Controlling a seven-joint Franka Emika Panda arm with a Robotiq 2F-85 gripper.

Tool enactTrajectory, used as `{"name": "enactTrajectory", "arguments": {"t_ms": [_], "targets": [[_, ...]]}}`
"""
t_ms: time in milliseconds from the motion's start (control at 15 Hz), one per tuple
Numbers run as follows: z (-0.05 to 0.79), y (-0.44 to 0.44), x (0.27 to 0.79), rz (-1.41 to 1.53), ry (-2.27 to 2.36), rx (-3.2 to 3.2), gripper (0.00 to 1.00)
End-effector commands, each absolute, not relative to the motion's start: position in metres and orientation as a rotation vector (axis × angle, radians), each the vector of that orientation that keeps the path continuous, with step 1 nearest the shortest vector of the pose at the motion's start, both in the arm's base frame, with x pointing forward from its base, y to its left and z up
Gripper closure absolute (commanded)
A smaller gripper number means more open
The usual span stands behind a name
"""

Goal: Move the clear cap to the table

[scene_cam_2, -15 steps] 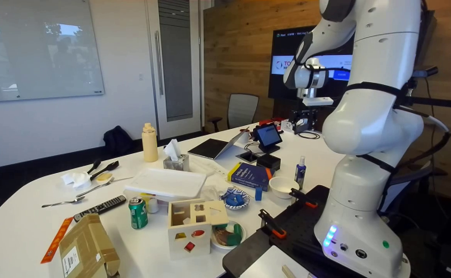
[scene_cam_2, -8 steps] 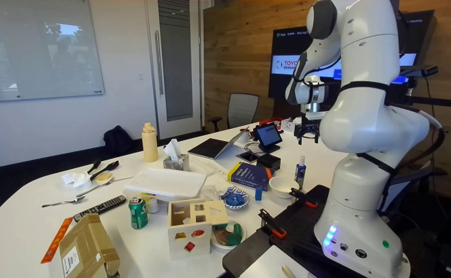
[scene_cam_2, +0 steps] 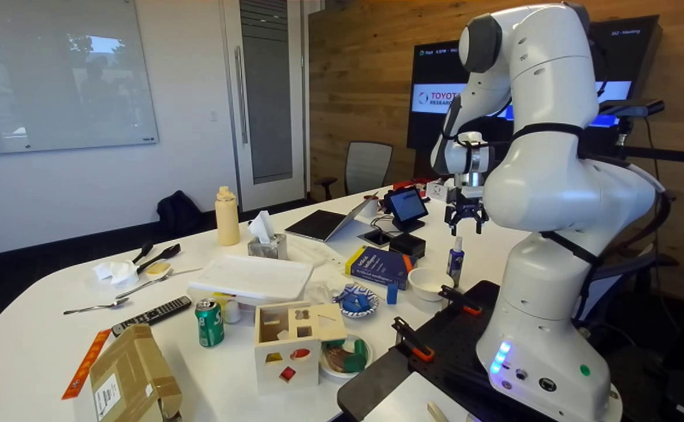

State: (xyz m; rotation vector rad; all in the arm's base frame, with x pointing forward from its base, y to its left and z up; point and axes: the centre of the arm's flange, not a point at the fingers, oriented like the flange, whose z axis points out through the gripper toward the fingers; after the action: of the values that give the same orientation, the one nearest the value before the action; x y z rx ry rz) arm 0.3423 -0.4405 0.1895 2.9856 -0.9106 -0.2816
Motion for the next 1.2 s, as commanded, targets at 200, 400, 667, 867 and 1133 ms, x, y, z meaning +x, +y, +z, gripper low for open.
{"name": "enactTrajectory", "arguments": {"t_ms": [200,400,667,867,1133], "targets": [[0.160,-0.439,0.355,-0.226,-0.904,2.983,0.00],[0.153,-0.436,0.359,-0.229,-0.893,2.991,0.00],[0.154,-0.434,0.361,-0.218,-0.883,2.992,0.44],[0.158,-0.434,0.362,-0.210,-0.882,2.990,0.66],[0.160,-0.436,0.361,-0.211,-0.886,2.987,0.95]]}}
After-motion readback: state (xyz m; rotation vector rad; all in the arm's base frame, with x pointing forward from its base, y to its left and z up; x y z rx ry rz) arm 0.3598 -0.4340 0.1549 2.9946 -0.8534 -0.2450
